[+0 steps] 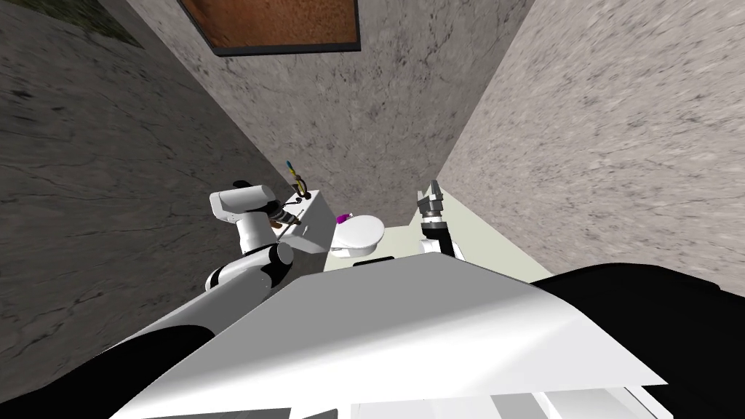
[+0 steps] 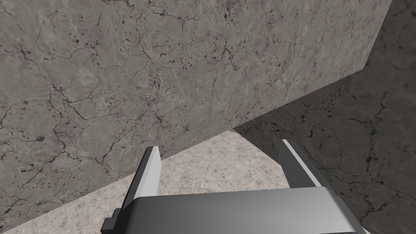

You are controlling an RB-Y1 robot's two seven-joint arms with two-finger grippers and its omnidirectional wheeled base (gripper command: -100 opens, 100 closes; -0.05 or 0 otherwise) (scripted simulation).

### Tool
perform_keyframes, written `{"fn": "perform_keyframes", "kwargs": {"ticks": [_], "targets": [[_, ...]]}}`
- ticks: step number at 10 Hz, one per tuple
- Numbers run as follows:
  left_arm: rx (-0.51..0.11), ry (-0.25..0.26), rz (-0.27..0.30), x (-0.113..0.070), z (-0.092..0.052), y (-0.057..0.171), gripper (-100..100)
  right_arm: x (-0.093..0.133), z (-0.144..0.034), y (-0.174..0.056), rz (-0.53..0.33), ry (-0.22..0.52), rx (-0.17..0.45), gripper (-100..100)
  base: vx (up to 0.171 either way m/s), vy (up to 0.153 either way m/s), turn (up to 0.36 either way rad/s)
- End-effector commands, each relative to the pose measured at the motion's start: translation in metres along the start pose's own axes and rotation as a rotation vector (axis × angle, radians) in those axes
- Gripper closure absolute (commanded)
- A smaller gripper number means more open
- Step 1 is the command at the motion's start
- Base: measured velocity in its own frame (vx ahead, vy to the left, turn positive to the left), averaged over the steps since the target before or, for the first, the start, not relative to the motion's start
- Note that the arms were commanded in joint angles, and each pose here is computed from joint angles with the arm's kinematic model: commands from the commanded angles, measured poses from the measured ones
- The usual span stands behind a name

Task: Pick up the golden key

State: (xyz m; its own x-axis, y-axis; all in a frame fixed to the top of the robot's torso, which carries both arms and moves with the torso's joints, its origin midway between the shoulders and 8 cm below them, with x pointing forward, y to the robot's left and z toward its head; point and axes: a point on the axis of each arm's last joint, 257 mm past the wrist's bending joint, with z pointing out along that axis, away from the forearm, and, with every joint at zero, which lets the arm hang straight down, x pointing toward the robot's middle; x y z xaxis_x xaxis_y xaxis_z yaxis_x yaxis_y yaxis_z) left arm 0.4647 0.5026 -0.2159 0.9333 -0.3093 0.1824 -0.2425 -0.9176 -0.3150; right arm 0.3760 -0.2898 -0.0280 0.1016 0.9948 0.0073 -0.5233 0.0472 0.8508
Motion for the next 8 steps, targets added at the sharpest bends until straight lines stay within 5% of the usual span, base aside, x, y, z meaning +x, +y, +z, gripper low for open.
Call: {"fn": "perform_keyframes", "kwargs": {"ticks": [1, 4, 5, 6, 7, 8], "targets": [[-0.036, -0.058, -0.029, -0.015, 0.003, 0.006, -100, 0.0, 0.0, 0.0, 0.0, 0.0, 0.0, 0, 0.062, 0.058, -0.021], [-0.072, -0.121, -0.053, -0.032, 0.003, 0.012, -100, 0.0, 0.0, 0.0, 0.0, 0.0, 0.0, 0, 0.051, 0.058, 0.0], [-0.062, -0.104, -0.045, -0.028, 0.003, 0.01, -100, 0.0, 0.0, 0.0, 0.0, 0.0, 0.0, 0, 0.019, 0.031, -0.001], [-0.065, -0.108, -0.047, -0.03, 0.003, 0.011, 0, 0.0, 0.0, 0.0, 0.0, 0.0, 0.0, 0, 0.004, 0.006, 0.0], [-0.069, -0.104, -0.052, -0.04, 0.008, -0.005, -100, 0.0, 0.0, 0.0, 0.0, 0.0, 0.0, 0, 0.11, -0.083, 0.346], [-0.071, -0.103, -0.029, -0.04, 0.008, -0.005, -100, 0.0, 0.0, 0.0, 0.0, 0.0, 0.0, 0, 0.164, -0.122, 0.198]]}}
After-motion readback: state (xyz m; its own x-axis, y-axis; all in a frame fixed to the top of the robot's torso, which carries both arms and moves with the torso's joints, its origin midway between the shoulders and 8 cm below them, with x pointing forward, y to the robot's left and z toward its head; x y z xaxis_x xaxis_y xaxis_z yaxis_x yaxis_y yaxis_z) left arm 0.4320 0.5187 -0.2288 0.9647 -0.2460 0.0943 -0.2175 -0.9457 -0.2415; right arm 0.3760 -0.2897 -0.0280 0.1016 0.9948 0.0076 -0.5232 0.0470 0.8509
